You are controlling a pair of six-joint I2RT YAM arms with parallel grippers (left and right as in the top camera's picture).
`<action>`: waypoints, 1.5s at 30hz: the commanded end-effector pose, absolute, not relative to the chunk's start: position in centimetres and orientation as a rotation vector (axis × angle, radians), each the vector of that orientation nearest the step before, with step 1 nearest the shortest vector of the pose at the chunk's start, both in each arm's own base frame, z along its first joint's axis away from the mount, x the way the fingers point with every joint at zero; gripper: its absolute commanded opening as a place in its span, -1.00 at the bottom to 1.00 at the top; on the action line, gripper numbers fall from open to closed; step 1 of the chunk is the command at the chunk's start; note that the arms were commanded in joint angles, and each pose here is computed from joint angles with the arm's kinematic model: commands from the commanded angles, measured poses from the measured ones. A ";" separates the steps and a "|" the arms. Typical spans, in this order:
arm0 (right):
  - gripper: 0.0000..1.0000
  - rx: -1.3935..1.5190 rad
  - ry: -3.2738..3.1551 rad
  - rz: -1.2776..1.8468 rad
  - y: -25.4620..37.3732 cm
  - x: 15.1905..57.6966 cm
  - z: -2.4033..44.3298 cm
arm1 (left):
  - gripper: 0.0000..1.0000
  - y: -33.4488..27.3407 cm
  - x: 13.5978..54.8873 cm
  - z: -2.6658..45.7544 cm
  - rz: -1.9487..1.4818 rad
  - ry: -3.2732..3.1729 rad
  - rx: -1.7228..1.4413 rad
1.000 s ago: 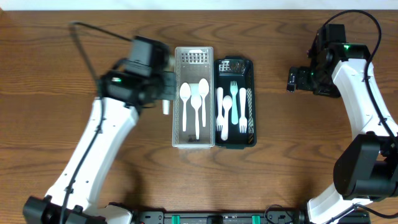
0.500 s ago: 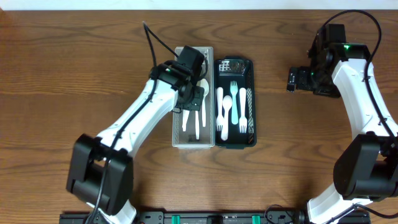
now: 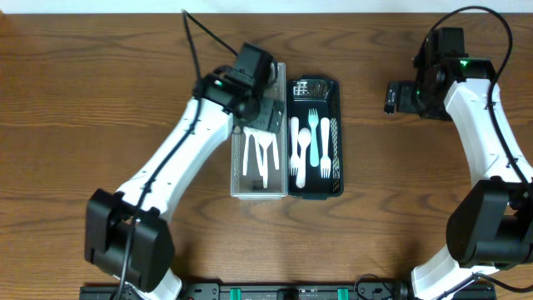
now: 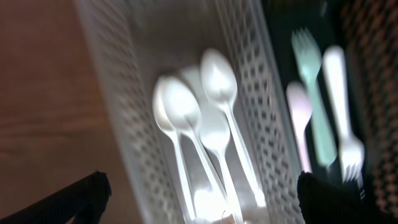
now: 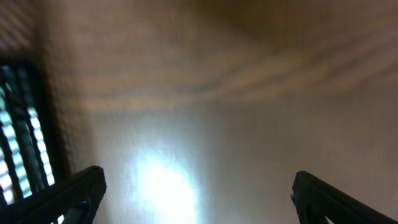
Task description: Pack container
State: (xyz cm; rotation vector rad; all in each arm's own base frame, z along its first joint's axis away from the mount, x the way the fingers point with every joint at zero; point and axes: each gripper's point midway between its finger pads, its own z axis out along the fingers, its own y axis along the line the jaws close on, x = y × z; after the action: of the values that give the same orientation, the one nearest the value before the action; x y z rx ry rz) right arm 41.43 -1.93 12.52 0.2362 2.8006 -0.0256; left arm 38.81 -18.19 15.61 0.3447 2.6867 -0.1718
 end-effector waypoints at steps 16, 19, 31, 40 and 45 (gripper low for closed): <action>0.98 -0.043 1.959 -0.039 1.5 55.1 29.0 | 0.96 8.3 52.1 32.7 0.108 1.946 -0.280; 0.99 -0.180 2.016 -0.129 1.4 54.2 27.8 | 0.96 8.3 50.8 31.9 0.115 1.990 -0.273; 0.99 -0.104 1.858 -0.120 0.6 45.5 31.8 | 0.96 4.5 38.6 31.0 0.059 1.786 -0.202; 0.98 0.110 1.926 -0.151 -2.0 36.4 23.4 | 0.96 2.8 28.8 24.0 0.041 1.846 -0.180; 0.99 0.196 1.907 -0.074 -1.7 33.4 20.7 | 0.96 2.7 26.7 23.6 0.038 1.778 -0.176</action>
State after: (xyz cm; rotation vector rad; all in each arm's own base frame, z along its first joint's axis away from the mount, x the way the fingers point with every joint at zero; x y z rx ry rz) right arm 34.63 -1.53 20.25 0.1056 1.9625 -0.1146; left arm 27.55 2.81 22.53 -0.1861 1.8381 0.0368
